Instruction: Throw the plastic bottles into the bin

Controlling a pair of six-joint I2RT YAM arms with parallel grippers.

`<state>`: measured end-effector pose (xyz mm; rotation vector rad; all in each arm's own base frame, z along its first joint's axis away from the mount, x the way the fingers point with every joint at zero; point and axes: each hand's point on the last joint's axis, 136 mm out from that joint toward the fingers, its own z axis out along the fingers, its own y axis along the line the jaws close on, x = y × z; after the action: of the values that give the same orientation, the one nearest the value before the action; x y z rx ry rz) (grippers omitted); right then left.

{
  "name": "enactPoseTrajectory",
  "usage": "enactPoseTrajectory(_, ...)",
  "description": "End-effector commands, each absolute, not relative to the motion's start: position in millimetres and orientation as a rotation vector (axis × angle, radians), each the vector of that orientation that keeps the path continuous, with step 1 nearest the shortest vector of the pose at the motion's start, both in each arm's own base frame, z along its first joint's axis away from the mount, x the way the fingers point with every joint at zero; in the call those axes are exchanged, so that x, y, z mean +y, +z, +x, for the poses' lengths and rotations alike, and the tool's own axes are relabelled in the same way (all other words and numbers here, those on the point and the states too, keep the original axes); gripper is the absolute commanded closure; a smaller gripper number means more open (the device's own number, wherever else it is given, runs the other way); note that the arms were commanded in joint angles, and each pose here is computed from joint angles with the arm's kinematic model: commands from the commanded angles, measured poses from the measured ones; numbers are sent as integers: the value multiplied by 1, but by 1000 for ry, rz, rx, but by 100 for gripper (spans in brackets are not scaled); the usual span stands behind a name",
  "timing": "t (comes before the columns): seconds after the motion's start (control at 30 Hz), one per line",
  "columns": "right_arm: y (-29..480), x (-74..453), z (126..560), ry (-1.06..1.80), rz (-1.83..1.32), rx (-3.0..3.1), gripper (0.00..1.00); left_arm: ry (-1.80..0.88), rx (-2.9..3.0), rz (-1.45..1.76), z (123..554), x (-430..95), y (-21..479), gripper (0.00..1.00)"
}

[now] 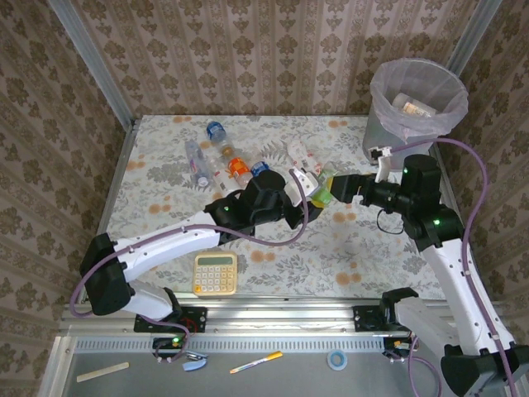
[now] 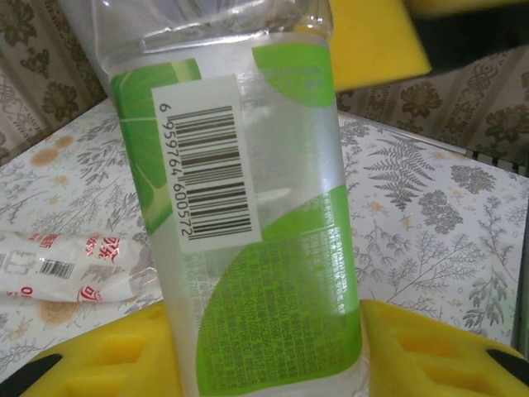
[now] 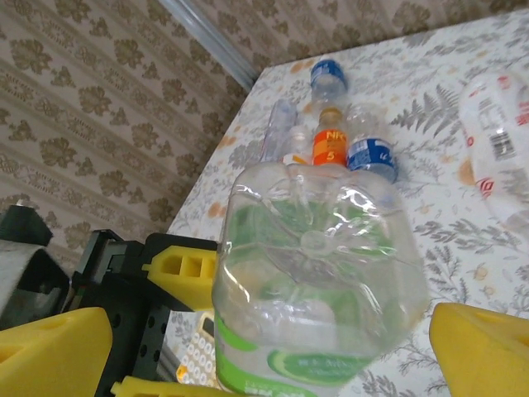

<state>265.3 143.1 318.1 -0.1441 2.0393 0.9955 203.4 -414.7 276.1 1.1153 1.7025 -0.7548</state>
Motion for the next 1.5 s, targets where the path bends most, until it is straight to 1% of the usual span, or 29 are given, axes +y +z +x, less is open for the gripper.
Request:
enactPoseTrajectory(0.0, 312, 146, 269, 996, -132, 2055, 0, -783, 1601, 1129, 197, -425, 303, 60)
enactPoseTrajectory(0.83, 295, 153, 277, 1024, -106, 2119, 15, -810, 1487, 1174, 181, -434, 301, 60)
enactPoseTrajectory(1.0, 295, 154, 278, 1030, -103, 2123, 21, -814, 1458, 1182, 178, -435, 303, 59)
enactPoseTrajectory(1.13, 298, 154, 277, 1032, -109, 2119, 32, -819, 1439, 1188, 176, -434, 301, 57)
enactPoseTrajectory(1.23, 298, 154, 278, 1030, -108, 2122, 37, -821, 1427, 1190, 174, -435, 301, 54)
enactPoseTrajectory(1.3, 299, 154, 278, 1028, -110, 2120, 41, -823, 1433, 1190, 174, -435, 300, 50)
enactPoseTrajectory(1.37, 299, 154, 279, 1027, -108, 2124, 46, -825, 1438, 1187, 174, -434, 301, 43)
enactPoseTrajectory(1.47, 299, 154, 280, 1022, -106, 2125, 52, -819, 1442, 1180, 175, -433, 300, 28)
